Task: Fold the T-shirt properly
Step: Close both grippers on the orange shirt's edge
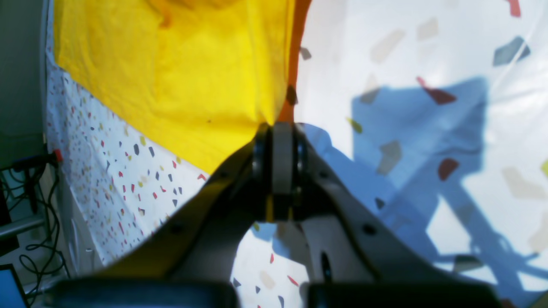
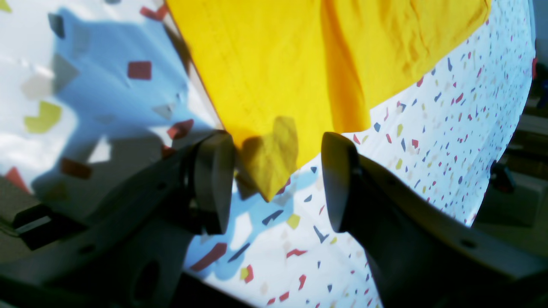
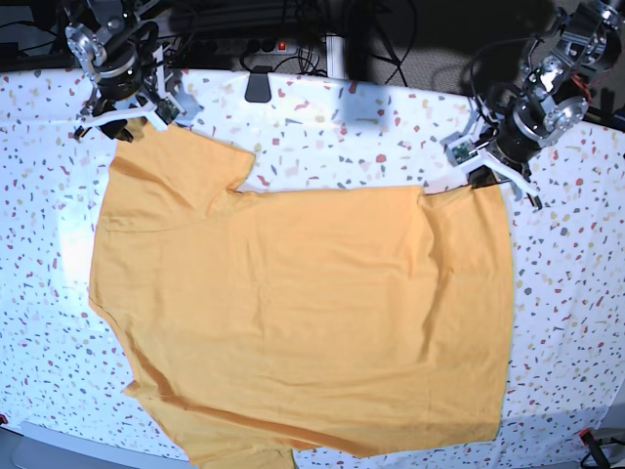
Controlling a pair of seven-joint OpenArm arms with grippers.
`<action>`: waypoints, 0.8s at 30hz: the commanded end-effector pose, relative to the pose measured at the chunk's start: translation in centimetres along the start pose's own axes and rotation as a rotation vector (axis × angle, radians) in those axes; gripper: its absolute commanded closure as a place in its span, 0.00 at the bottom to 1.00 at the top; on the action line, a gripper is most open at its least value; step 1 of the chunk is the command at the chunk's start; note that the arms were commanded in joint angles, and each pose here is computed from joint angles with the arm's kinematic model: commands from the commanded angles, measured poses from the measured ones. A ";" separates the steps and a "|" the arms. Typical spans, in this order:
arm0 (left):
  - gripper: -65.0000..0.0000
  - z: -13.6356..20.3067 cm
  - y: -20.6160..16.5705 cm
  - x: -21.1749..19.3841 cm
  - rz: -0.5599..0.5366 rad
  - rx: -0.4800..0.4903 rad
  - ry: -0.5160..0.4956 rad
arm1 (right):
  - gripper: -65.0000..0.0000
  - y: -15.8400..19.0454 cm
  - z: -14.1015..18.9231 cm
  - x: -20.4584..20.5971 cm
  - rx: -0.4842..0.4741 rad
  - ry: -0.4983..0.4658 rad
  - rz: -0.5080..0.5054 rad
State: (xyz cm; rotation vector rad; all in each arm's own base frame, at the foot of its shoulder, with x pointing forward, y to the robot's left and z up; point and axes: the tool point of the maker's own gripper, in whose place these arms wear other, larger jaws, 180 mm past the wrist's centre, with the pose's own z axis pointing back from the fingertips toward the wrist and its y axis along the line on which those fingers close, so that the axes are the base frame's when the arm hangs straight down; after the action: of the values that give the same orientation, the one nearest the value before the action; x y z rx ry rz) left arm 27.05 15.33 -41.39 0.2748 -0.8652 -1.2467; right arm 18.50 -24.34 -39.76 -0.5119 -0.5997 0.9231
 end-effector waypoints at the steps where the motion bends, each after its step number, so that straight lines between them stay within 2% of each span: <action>1: 1.00 0.2 1.3 0.3 -0.013 0.032 -0.018 | 0.50 -1.2 -0.1 0.3 -0.036 -0.018 0.021; 6: 1.00 0.2 1.3 0.3 -0.013 0.031 -0.017 | 0.50 -0.6 -1.6 -1.3 0.000 0.028 0.036; 7: 1.00 0.2 1.3 0.3 -0.013 0.031 -0.017 | 0.54 -0.5 -1.8 -1.6 0.005 0.040 0.037; 9: 1.00 0.2 1.3 0.3 -0.013 0.032 -0.017 | 0.67 -0.4 -2.1 -2.1 0.011 0.052 0.040; 13: 1.00 0.2 1.3 0.3 -0.013 0.031 -0.017 | 1.00 -0.4 -2.1 -1.8 0.012 0.037 0.040; 17: 1.00 0.2 1.3 0.3 -0.013 0.032 -0.017 | 1.00 -1.0 -2.2 -1.3 -0.007 0.027 0.035; 19: 1.00 0.2 1.3 0.3 -0.014 0.032 -0.017 | 1.00 -1.9 -1.9 -0.9 -0.045 0.025 0.018; 24: 1.00 0.2 1.4 0.3 -0.017 0.034 -0.017 | 1.00 -4.1 -0.8 2.1 -0.114 -0.057 -0.022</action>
State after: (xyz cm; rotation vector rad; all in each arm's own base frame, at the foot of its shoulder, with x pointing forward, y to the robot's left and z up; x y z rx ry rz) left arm 27.05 15.29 -41.37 0.2737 -0.8668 -1.2480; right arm 21.48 -24.53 -38.45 -0.5475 -0.6695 0.8879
